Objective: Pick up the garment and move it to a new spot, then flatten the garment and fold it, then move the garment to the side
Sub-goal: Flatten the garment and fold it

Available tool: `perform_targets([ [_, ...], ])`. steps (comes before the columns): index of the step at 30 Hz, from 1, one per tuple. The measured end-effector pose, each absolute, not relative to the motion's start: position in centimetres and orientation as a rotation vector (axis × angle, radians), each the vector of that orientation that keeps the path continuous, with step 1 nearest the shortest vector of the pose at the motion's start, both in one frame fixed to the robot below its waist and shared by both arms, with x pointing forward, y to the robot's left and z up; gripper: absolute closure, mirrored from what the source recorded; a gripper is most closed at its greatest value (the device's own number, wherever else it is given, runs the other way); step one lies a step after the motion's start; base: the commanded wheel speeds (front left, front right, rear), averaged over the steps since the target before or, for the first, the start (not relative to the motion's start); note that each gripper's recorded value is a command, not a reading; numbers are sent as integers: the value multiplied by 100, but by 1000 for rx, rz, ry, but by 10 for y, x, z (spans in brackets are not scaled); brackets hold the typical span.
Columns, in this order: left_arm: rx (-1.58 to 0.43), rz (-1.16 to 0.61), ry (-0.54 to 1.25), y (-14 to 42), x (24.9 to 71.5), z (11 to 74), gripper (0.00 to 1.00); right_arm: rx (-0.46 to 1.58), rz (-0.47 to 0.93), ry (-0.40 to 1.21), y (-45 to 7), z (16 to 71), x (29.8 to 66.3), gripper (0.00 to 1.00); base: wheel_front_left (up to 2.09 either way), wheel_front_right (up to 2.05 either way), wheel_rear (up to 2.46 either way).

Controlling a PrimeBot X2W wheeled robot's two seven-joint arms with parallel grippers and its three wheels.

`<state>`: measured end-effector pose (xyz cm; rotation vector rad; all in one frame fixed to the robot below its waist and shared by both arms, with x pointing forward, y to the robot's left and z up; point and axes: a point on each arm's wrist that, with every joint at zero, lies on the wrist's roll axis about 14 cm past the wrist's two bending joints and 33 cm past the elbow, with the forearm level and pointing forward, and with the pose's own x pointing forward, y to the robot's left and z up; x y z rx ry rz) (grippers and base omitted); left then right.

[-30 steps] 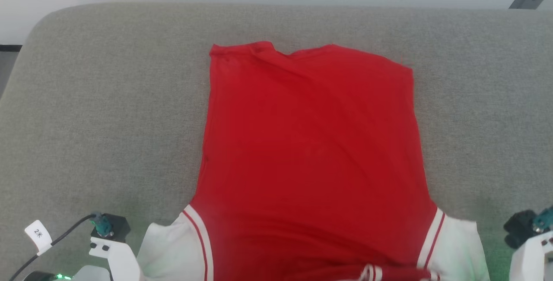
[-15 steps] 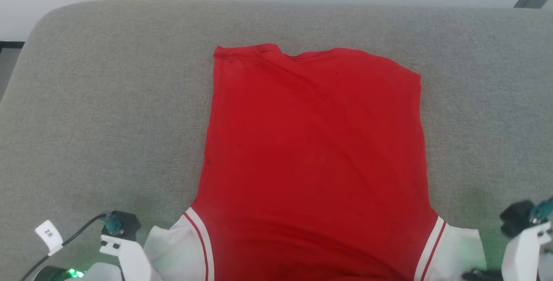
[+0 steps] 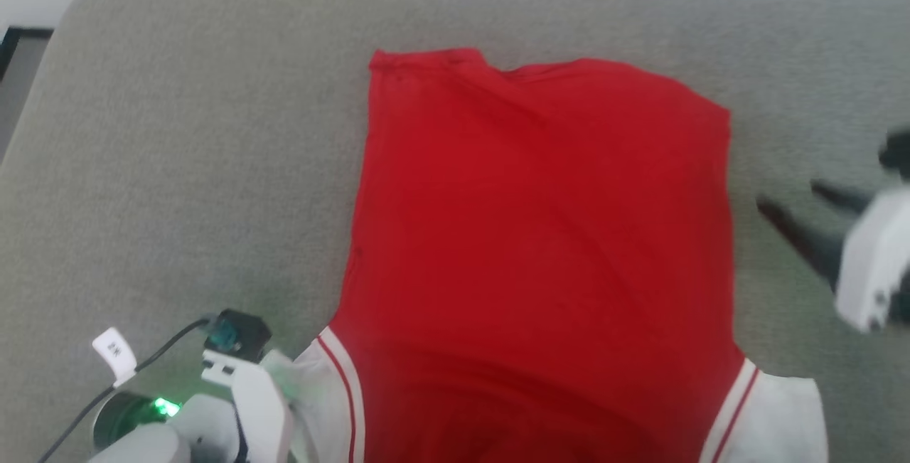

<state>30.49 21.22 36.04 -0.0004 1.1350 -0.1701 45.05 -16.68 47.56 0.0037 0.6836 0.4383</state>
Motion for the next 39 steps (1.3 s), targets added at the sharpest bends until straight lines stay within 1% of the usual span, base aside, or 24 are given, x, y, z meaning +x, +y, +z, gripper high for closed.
perform_targets([
  [2,-4,-180,1131,209,309,359,100,8,448,634,-156,481,474,0,0,0,0],
  [6,-14,-187,1127,206,315,357,100,-22,457,598,-140,478,517,0,0,0,0],
  [10,-16,-184,1127,208,320,354,100,-65,468,618,-125,463,554,0,0,0,0],
  [14,-37,-169,1125,209,322,350,100,-114,462,713,-118,432,577,0,0,0,0],
  [19,-63,-160,1128,211,322,344,100,-117,472,888,-107,387,585,0,0,0,0],
  [24,-82,-148,1136,213,323,336,100,-103,469,1013,-99,364,595,0,0,0,0],
  [25,-86,-144,1138,214,323,334,100,-106,473,1040,-97,360,595,5,0,0,0],
  [26,-90,-142,1139,215,323,333,100,-98,473,1064,-95,356,596,65,0,0,0],
  [27,-94,-138,1141,216,323,332,100,-104,482,1081,-92,354,595,100,0,0,0],
  [32,-109,-135,1130,216,324,330,100,-118,515,1095,-85,356,592,100,0,0,0],
  [39,-117,-143,1111,215,327,332,100,-169,515,1066,-100,375,583,100,0,0,0],
])
